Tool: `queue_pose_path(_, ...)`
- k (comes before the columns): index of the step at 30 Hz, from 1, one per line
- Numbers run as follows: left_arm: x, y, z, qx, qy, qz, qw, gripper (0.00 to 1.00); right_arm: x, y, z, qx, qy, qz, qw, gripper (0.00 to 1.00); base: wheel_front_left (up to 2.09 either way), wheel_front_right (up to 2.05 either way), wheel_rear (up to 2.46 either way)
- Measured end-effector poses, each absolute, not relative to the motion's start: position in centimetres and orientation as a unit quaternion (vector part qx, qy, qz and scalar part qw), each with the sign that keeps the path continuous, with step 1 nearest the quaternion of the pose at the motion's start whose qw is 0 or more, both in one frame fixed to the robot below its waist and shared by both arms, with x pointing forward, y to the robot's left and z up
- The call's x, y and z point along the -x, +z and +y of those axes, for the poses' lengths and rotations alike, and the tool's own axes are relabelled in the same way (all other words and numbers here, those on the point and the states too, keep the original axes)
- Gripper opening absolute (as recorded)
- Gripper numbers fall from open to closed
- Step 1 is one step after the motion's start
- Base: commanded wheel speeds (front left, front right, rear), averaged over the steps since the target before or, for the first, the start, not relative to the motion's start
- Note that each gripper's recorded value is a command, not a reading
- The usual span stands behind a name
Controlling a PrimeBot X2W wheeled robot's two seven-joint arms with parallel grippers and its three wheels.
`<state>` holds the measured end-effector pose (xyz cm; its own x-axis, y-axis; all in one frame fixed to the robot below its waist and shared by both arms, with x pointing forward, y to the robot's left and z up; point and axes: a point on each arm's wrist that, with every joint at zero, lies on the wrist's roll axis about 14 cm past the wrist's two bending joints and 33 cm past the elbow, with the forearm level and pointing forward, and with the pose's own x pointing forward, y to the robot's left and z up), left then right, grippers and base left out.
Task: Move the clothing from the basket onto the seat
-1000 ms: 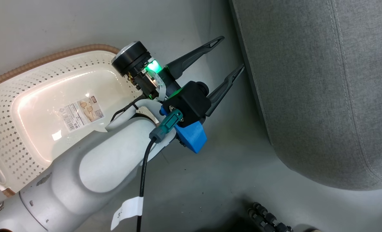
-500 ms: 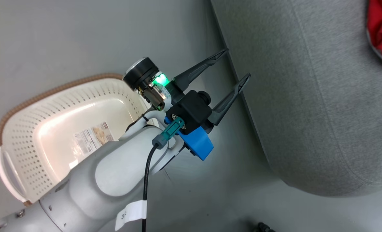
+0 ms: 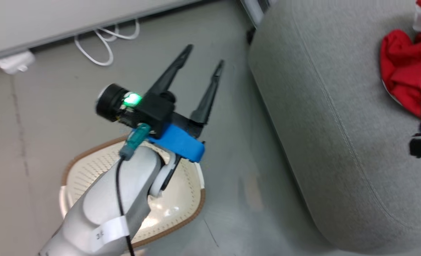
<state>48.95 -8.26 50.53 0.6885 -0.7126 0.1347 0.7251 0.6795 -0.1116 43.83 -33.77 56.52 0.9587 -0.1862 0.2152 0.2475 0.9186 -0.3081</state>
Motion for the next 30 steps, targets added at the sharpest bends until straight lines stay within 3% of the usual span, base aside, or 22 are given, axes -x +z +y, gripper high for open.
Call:
queue_pose_path(7, -49.7, 54.0, 0.3, 0.065, -0.263, -0.077, 0.959, 1.0, -45.4, 58.0, -26.7, 0.125, -0.023, -0.131, 0.983, 1.0, 0.0, 0.0, 0.0)
queue_pose_path(14, -47.7, 54.8, 8.2, 0.052, -0.151, -0.085, 0.983, 1.0, -44.9, 57.9, -21.3, 0.079, 0.034, -0.14, 0.986, 1.0, 0.0, 0.0, 0.0)
queue_pose_path(21, -44.3, 54.5, 13.5, 0.054, -0.08, -0.083, 0.992, 1.0, -43.0, 56.1, -18.7, 0.04, 0.053, -0.116, 0.991, 1.0, 0.0, 0.0, 0.0)
queue_pose_path(30, -40.6, 54.0, 15.9, 0.068, -0.046, -0.086, 0.993, 1.0, -40.7, 53.6, -17.7, 0.008, 0.059, -0.08, 0.995, 1.0, 0.0, 0.0, 0.0)
